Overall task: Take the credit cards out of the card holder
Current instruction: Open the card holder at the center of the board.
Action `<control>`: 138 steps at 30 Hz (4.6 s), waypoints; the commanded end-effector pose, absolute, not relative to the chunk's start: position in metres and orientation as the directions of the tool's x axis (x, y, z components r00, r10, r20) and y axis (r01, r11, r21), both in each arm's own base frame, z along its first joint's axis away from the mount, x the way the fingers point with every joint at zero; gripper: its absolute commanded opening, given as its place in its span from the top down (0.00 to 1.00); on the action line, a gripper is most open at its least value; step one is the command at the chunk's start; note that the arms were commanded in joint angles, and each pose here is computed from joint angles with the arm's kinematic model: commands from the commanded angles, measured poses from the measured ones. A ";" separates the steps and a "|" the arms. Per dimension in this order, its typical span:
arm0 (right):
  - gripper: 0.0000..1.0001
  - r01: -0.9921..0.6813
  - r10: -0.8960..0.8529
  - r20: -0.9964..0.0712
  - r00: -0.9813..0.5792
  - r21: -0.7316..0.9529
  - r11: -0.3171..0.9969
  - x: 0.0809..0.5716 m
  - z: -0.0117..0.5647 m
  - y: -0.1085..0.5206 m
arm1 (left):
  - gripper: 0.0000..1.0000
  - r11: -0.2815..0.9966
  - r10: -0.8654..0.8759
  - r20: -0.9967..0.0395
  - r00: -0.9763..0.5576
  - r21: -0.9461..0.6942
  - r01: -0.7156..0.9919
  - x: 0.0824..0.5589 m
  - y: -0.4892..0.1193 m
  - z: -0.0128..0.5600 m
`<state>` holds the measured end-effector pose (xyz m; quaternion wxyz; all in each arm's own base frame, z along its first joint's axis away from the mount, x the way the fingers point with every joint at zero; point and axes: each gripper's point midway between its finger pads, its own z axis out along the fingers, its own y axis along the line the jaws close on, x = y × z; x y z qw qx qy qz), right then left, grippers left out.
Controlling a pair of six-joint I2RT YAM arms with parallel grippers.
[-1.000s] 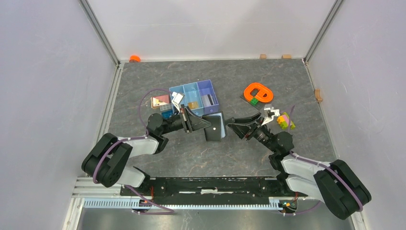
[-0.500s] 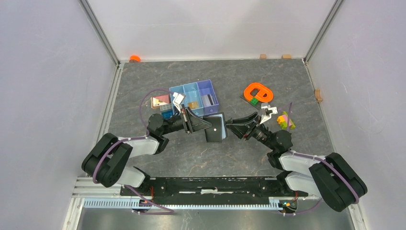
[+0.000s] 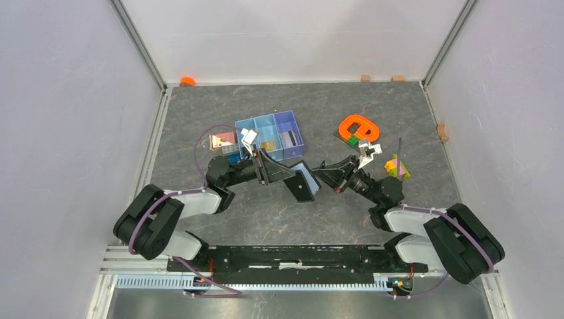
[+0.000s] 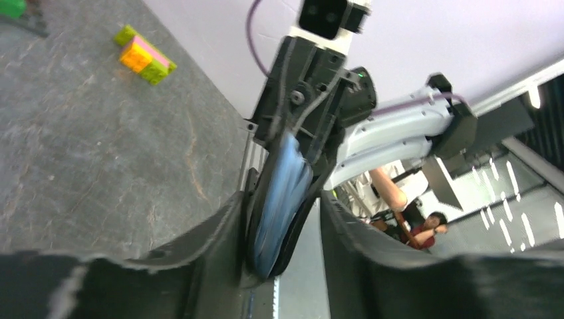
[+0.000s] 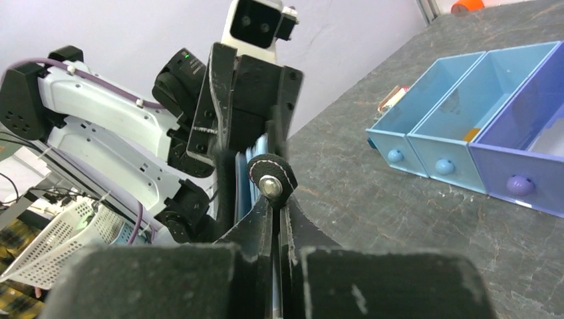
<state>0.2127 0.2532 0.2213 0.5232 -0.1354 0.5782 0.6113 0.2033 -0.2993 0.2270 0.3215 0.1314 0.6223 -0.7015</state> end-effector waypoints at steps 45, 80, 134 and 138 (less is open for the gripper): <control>0.21 -0.471 0.099 -0.758 -0.645 0.496 0.729 0.264 0.047 0.214 | 0.48 0.677 0.010 -0.375 -0.927 -0.680 0.282 0.255 -0.319 0.041; 0.44 -0.451 -0.271 -0.776 -0.569 0.019 0.892 0.274 0.040 0.224 | 0.57 0.654 0.014 -0.400 -0.917 -0.689 0.310 0.257 -0.323 0.051; 1.00 -0.651 0.566 -0.627 -0.535 0.733 0.197 0.212 0.193 0.200 | 0.36 0.098 -0.103 -0.590 -0.801 -0.807 0.582 0.211 -0.356 0.172; 0.80 -0.637 0.540 -0.640 -0.547 0.737 0.228 0.218 0.182 0.202 | 0.78 0.151 -0.106 -0.594 -0.798 -0.803 0.577 0.217 -0.353 0.165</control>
